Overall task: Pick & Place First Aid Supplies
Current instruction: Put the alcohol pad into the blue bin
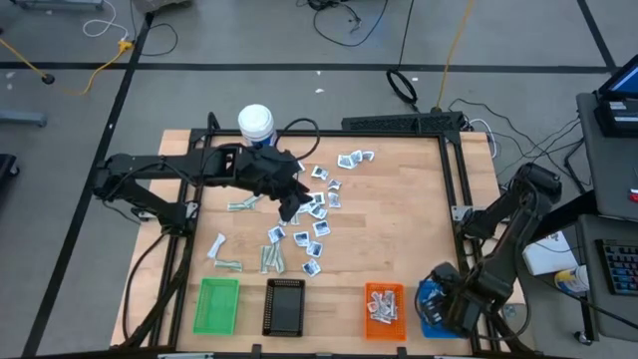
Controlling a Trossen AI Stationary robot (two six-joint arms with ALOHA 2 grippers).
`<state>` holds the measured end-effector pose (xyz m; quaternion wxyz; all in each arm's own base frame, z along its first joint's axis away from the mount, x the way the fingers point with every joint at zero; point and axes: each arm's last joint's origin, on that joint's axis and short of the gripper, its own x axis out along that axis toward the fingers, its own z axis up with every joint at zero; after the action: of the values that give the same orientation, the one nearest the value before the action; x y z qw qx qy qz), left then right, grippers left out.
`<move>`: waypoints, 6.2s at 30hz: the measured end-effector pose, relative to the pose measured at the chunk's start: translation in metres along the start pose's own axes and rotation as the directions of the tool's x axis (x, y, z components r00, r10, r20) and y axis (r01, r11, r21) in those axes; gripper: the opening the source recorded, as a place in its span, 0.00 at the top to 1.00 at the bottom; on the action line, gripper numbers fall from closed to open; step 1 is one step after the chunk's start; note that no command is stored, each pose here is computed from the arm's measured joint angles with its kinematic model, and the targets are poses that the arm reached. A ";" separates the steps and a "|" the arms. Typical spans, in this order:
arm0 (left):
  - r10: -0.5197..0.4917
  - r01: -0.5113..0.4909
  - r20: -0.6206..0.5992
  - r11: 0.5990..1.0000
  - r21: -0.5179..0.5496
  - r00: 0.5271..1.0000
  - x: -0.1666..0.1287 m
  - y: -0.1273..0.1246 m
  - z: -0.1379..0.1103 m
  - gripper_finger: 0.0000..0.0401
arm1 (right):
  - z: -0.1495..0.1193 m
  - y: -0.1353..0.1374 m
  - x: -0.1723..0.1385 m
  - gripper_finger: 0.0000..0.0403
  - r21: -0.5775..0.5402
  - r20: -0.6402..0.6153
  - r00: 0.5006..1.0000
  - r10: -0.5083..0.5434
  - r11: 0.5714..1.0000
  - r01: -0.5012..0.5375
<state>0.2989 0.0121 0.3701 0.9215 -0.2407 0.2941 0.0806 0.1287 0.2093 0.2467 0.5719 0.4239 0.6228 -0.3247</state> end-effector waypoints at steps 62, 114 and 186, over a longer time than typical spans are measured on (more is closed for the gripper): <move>0.401 -0.610 -0.664 0.785 -0.106 0.632 0.086 0.049 -0.130 0.31 | 0.191 0.024 -0.159 0.35 -0.714 0.700 0.149 0.699 0.674 0.189; 0.291 -0.411 -0.469 0.895 -0.176 0.834 0.043 0.043 -0.094 0.99 | 0.186 0.011 -0.170 0.35 -0.709 0.701 0.098 0.707 0.676 0.200; -0.321 0.221 0.453 0.940 0.260 0.832 -0.001 -0.014 -0.001 1.00 | 0.242 0.089 -0.137 0.46 -0.871 0.485 0.003 0.874 0.483 -0.093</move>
<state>0.3014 -0.0009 0.3754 0.9867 -0.1596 0.0208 -0.0226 0.3124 0.0112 0.3562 0.9918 0.1249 -0.0043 -0.0271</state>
